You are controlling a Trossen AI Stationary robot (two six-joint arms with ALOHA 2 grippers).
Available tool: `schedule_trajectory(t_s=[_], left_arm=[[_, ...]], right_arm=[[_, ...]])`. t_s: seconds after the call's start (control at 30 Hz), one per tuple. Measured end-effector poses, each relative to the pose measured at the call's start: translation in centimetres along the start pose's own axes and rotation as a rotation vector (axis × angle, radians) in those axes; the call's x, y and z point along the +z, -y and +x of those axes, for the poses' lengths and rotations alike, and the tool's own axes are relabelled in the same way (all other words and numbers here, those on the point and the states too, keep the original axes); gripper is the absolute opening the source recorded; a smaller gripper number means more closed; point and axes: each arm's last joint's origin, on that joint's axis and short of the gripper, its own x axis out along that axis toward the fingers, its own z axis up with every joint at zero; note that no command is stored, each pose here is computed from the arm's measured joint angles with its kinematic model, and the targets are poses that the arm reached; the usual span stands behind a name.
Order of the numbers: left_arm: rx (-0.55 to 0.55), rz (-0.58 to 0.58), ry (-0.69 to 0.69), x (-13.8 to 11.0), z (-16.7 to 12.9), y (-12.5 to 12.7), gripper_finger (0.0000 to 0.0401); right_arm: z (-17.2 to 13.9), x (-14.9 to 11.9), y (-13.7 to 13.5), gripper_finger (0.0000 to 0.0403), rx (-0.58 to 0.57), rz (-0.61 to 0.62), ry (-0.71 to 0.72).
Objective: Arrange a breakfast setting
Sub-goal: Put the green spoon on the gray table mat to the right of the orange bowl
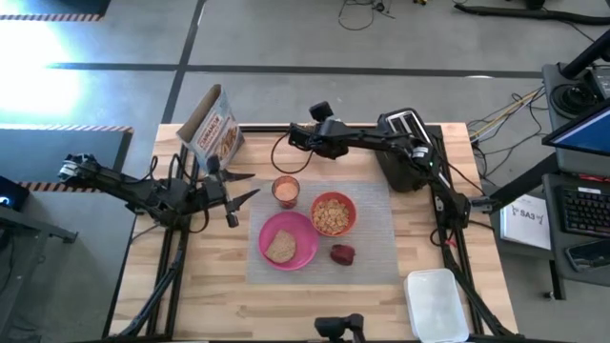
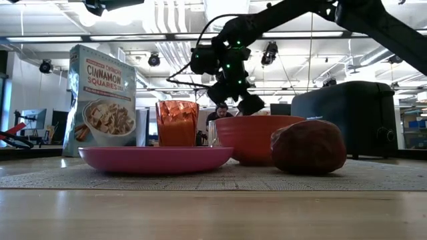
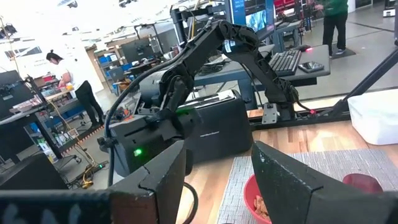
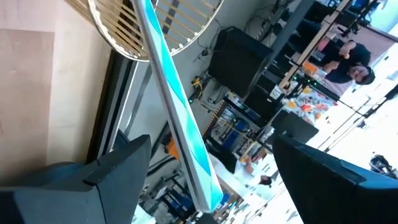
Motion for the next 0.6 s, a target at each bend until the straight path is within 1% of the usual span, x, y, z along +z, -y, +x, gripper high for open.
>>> schedule_trajectory(t_s=[0.1,0.2,0.27,0.5,0.6], left_arm=[[0.0,0.0,0.0,0.0,0.0,0.0,0.0168],[0.0,0.001,0.0,0.0,0.0,0.0,0.0168],[0.0,0.001,0.0,0.0,0.0,0.0,0.0168],[0.001,0.0,0.001,0.0,0.0,0.0,0.0168],[0.001,0.0,0.001,0.0,0.0,0.0,0.0168]], right_arm=[[0.5,-0.2,0.2,0.0321,0.005,0.012,-0.007],[0.9,-0.4,0.3,0.0294,0.01,0.025,-0.016],[1.1,-0.5,0.4,0.0262,0.013,0.026,-0.019],[1.3,-0.6,0.4,0.0131,0.023,0.03,-0.015],[1.3,-0.6,0.4,0.0086,0.021,0.067,-0.018]])
